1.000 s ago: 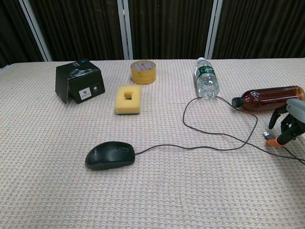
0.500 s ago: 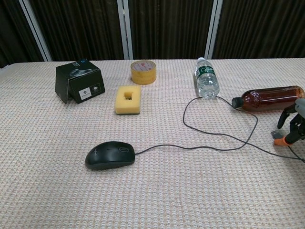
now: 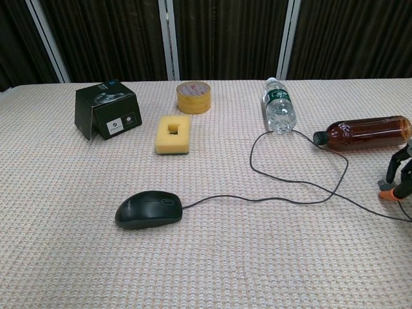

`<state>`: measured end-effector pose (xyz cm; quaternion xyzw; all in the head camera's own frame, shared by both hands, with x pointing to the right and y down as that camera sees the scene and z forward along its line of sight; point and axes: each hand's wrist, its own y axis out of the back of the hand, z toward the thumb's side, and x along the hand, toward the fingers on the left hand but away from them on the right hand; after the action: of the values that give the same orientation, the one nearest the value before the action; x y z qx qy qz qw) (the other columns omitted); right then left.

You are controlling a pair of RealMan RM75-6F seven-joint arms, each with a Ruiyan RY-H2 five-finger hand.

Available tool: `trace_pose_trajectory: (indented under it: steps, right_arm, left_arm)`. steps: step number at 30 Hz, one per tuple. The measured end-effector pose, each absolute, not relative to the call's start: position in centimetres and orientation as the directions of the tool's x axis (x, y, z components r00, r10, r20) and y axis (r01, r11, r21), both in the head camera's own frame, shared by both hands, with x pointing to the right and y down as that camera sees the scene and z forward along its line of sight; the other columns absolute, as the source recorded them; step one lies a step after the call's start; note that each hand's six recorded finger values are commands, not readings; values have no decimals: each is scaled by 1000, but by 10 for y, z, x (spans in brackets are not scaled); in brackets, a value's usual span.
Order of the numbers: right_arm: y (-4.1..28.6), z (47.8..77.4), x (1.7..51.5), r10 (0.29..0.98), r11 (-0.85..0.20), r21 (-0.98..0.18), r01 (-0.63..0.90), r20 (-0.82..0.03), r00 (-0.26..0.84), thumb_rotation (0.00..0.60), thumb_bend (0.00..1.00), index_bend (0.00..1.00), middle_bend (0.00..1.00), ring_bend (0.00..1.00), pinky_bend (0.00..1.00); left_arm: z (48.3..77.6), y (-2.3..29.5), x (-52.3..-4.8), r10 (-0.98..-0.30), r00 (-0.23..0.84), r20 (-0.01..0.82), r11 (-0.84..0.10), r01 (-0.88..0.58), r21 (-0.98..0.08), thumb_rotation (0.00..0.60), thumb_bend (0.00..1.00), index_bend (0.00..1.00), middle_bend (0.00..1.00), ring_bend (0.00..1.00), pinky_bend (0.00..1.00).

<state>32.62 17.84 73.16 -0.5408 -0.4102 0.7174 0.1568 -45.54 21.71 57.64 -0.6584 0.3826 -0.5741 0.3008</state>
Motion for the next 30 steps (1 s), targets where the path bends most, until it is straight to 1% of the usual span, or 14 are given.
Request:
trace_pose_trajectory:
  steps: [5,11,14,17,23,26,30]
  right_arm:
    - [177,729,323,679,-604,-764,228,-643,-353,600,279,628,744,598,343]
    - [172,720,315,710,-575,-777,254,-629,-318,600,281,626,744,598,343]
    - [166,713,310,734,-542,-790,286,-611,-296,600,281,627,744,598,343]
    - [157,703,304,774,-483,-808,336,-574,-268,600,282,628,744,598,343]
    - [139,676,299,857,-317,-816,483,-464,-222,600,282,629,745,598,343]
    - [135,663,301,887,-226,-789,571,-408,-214,600,282,629,745,596,343]
    - [134,648,306,918,-102,-724,682,-332,-215,600,282,630,745,591,343]
  left_arm:
    - [576,217,-455,-852,50,522,-522,-159,-838,600,150,102,0,0,0]
    - [576,217,-455,-852,49,521,-521,-161,-838,600,150,107,0,0,0]
    - [576,217,-455,-852,47,521,-521,-162,-838,600,150,107,0,0,0]
    - [576,217,-456,-852,45,522,-521,-162,-838,600,150,107,0,0,0]
    - [575,217,-456,-854,42,518,-517,-164,-840,600,149,107,0,0,0]
    - [575,217,-456,-855,40,517,-515,-166,-841,600,150,107,0,0,0]
    - [575,216,-456,-859,39,510,-509,-165,-845,600,150,110,0,0,0]
